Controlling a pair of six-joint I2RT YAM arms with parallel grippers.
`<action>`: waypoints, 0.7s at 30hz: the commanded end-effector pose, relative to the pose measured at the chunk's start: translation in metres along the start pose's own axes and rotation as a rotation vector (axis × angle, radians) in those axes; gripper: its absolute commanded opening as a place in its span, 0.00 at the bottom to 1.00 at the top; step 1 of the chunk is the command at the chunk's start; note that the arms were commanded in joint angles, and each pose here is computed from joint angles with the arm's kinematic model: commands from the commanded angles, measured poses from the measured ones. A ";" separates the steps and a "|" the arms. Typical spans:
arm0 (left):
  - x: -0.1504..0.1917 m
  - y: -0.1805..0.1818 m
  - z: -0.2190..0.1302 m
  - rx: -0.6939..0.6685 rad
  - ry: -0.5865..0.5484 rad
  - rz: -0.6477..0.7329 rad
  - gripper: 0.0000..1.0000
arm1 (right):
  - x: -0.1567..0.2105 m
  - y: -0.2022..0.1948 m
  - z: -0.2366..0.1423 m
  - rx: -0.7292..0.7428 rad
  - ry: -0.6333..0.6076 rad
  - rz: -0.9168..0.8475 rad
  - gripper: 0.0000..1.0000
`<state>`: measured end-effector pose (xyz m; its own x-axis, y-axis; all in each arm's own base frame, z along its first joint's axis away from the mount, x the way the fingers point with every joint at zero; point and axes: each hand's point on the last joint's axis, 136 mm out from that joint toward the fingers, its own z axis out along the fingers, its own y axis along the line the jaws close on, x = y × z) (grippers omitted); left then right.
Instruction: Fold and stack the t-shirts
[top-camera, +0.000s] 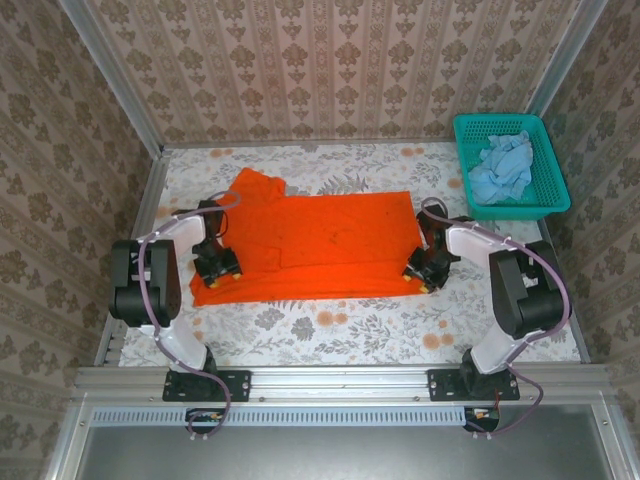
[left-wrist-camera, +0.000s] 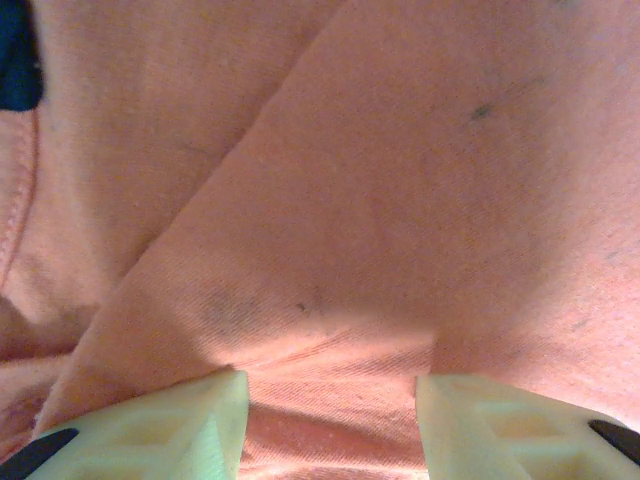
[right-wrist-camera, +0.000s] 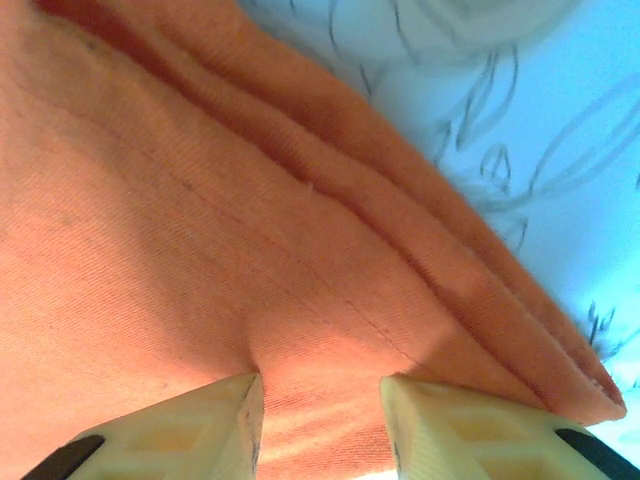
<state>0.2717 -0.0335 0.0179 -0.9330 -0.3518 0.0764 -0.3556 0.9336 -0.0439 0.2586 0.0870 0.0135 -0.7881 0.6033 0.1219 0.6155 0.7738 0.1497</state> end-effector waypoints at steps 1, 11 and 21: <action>-0.009 0.005 -0.008 -0.029 -0.004 -0.031 0.49 | 0.019 -0.029 0.003 0.119 0.036 0.044 0.44; -0.023 0.014 -0.077 -0.052 -0.190 -0.114 0.58 | 0.008 -0.023 -0.049 0.013 -0.151 0.075 0.53; -0.143 -0.073 -0.167 0.205 -0.495 0.100 0.71 | -0.099 0.069 -0.118 -0.273 -0.520 -0.068 0.61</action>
<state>0.4074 -0.0299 0.1766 -0.8517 -0.3610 -0.3799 -0.3132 0.9318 -0.1835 0.3277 0.0629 0.1124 -0.7092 0.6592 -0.2498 0.5667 0.7439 0.3542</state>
